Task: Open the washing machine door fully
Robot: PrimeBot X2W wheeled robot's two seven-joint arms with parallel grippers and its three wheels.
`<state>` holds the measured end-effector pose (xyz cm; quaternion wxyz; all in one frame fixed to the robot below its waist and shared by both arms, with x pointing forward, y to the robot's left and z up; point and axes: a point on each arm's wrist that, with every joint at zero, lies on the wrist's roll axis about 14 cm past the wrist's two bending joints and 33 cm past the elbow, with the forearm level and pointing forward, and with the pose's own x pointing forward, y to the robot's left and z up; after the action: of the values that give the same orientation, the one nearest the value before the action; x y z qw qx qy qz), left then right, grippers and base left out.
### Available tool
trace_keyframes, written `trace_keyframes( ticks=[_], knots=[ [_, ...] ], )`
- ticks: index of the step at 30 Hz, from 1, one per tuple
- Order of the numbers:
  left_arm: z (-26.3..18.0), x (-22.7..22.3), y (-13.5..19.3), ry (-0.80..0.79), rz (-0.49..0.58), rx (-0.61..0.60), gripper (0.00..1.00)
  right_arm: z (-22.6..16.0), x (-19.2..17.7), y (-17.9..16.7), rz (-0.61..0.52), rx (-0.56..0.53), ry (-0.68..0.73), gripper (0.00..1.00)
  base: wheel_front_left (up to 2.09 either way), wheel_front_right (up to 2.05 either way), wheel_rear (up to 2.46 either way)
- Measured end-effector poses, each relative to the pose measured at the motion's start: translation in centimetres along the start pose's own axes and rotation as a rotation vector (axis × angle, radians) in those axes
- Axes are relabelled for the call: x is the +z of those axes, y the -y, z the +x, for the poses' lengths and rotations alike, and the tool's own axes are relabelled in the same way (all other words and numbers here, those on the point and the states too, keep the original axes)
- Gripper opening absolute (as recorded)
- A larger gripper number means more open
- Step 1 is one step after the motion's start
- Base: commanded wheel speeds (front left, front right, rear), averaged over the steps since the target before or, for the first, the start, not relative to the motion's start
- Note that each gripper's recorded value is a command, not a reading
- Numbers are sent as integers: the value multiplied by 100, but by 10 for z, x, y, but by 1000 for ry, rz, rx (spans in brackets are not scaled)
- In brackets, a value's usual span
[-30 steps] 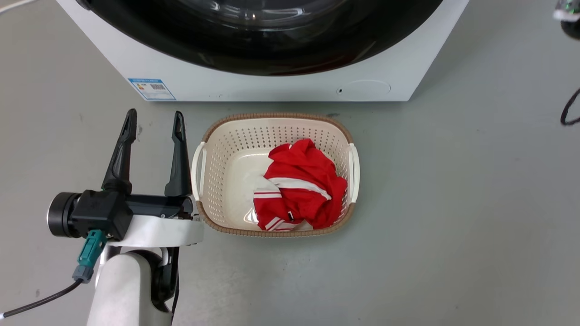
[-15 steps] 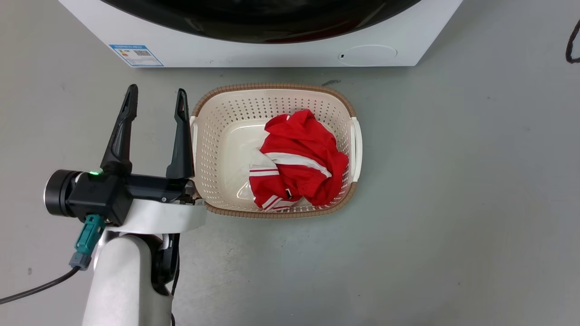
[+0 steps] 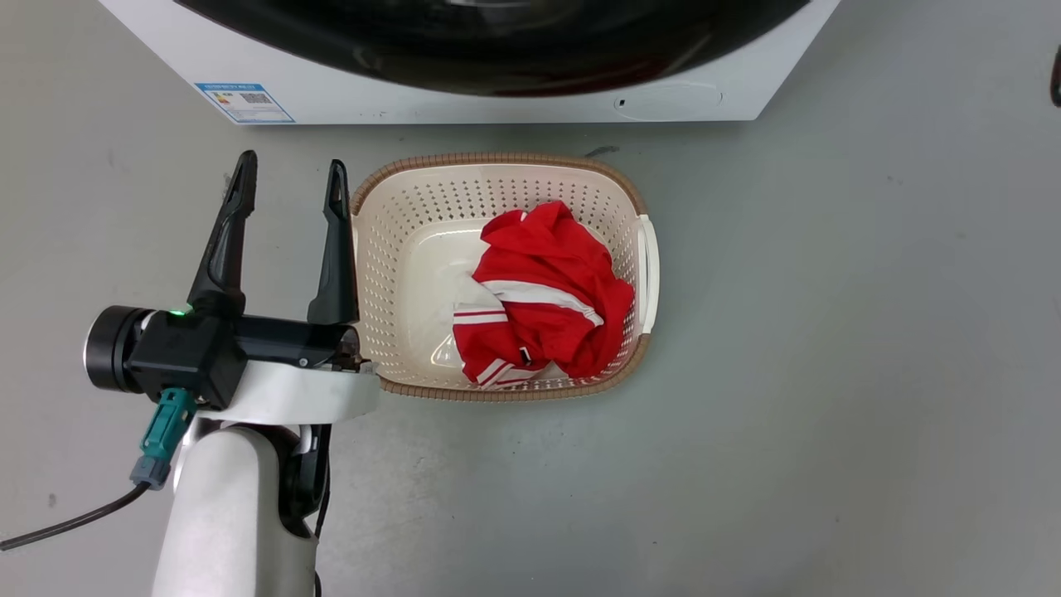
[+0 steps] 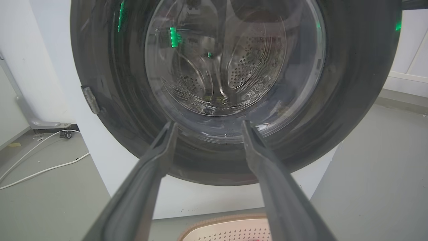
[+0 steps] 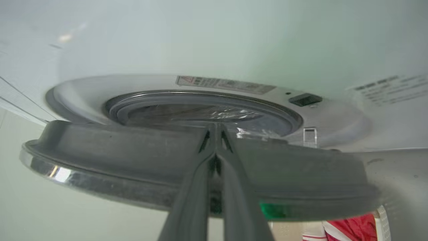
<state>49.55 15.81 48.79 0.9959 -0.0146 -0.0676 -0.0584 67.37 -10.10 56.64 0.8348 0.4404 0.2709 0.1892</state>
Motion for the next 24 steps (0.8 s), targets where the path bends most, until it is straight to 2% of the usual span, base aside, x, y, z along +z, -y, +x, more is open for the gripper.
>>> trace_keyframes(
  ticks=[6,16,24],
  knots=[
    [-1,8,3,14,-1,-5,100,-8,-26,-7,10,27,-109,0,0,0,0],
    [-21,30,11,31,0,-20,100,-45,-76,-19,14,56,-274,0,0,0,0],
    [-50,50,14,46,7,-16,100,-75,-127,-51,26,152,-383,0,0,0,0]
  ],
)
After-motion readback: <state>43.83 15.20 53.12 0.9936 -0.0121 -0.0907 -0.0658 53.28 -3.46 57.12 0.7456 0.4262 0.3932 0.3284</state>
